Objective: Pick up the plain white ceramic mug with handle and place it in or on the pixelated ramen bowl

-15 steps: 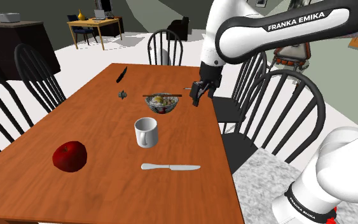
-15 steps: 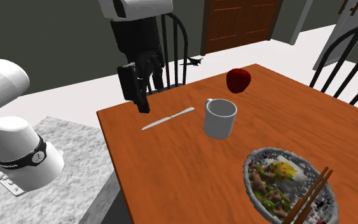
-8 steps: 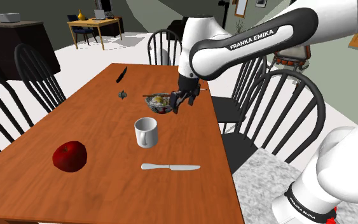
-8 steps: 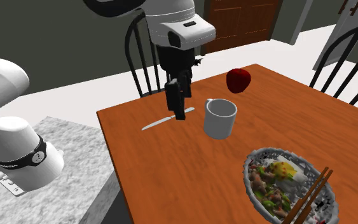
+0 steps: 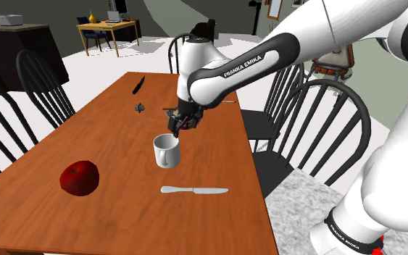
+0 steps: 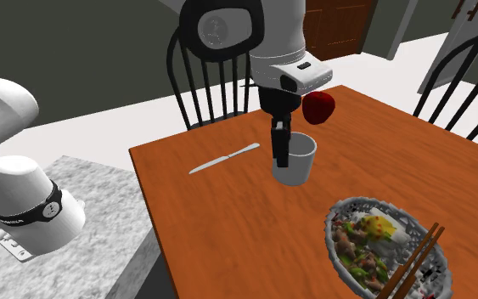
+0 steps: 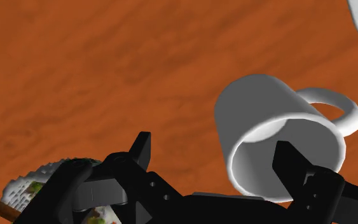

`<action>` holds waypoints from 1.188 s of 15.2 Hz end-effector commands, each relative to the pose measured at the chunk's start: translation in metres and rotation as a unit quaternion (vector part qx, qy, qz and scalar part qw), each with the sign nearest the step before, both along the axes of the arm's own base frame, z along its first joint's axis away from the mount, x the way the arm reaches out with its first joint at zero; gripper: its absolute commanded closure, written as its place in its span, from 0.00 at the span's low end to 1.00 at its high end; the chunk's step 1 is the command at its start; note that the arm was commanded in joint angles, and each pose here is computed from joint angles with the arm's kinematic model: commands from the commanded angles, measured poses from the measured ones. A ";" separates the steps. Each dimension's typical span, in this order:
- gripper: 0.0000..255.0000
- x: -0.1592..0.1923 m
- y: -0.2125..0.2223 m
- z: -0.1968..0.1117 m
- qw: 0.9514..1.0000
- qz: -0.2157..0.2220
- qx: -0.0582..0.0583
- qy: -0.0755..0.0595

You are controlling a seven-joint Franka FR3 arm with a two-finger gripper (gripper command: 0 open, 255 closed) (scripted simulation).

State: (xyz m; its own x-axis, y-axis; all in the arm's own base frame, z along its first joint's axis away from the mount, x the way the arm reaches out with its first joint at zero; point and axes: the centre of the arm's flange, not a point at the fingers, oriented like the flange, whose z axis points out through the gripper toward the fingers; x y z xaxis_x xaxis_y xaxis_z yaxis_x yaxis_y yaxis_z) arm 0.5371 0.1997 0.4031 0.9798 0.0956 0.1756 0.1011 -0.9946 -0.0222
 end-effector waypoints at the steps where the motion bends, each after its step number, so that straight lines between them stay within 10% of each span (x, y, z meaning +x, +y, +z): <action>1: 0.00 0.015 0.017 -0.013 1.000 0.003 0.003 -0.004; 17: 0.00 0.029 0.025 -0.058 1.000 0.004 0.004 -0.005; 18: 1.00 0.029 0.025 -0.058 1.000 0.004 0.004 -0.005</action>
